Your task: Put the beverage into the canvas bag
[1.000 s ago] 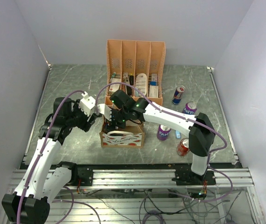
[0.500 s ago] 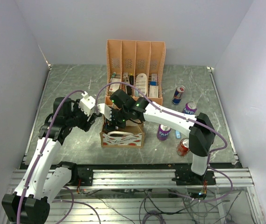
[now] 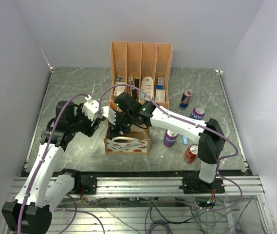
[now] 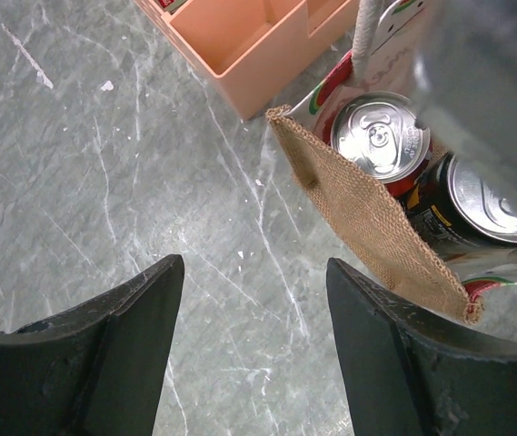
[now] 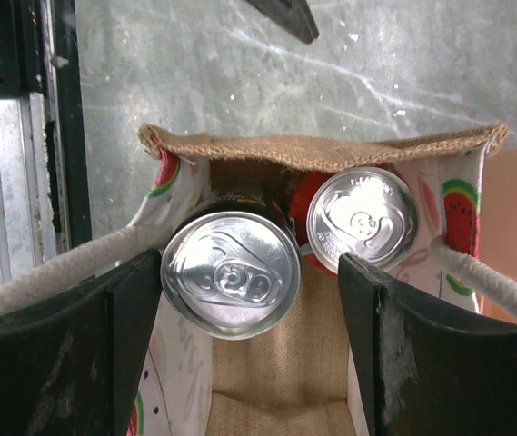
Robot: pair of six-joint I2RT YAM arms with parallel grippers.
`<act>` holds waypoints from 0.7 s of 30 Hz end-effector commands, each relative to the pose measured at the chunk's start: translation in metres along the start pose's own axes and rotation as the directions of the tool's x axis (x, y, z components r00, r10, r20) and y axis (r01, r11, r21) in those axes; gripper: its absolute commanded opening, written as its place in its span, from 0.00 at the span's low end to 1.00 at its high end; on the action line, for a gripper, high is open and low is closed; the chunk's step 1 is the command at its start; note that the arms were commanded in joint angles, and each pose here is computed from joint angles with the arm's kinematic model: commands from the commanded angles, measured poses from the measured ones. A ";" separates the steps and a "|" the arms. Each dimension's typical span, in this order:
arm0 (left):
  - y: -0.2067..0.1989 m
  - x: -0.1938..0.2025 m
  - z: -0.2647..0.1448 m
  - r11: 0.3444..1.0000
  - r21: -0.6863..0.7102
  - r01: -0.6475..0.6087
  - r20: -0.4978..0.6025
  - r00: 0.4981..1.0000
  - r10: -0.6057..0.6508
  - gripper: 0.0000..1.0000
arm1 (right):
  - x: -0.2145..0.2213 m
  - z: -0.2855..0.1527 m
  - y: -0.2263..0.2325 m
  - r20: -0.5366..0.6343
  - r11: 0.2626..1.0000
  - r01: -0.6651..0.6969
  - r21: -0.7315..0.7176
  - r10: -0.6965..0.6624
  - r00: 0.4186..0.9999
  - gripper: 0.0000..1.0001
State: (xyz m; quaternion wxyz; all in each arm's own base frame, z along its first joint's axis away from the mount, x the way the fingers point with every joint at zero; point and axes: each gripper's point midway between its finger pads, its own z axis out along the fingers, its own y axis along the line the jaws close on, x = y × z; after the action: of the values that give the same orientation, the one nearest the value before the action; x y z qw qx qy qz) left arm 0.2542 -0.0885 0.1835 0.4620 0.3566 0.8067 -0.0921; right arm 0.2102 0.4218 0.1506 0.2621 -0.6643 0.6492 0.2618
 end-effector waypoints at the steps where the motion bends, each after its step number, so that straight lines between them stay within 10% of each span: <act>1: 0.008 -0.024 -0.001 0.999 -0.015 -0.029 0.069 0.997 0.030 0.75 | -0.051 -0.021 0.011 0.133 0.996 0.093 0.013 -0.093 0.987 0.78; 21: 0.006 -0.029 -0.005 0.999 -0.008 -0.031 0.080 0.996 0.032 0.74 | -0.072 -0.050 -0.014 0.168 0.987 0.073 0.141 -0.096 0.981 0.75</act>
State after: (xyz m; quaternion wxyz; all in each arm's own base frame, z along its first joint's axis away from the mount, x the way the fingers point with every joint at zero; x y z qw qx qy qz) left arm 0.2637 -0.0923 0.1992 0.4881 0.3574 0.7909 -0.0916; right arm 0.2137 0.4276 0.1743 0.2915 -0.6547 0.6491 0.2551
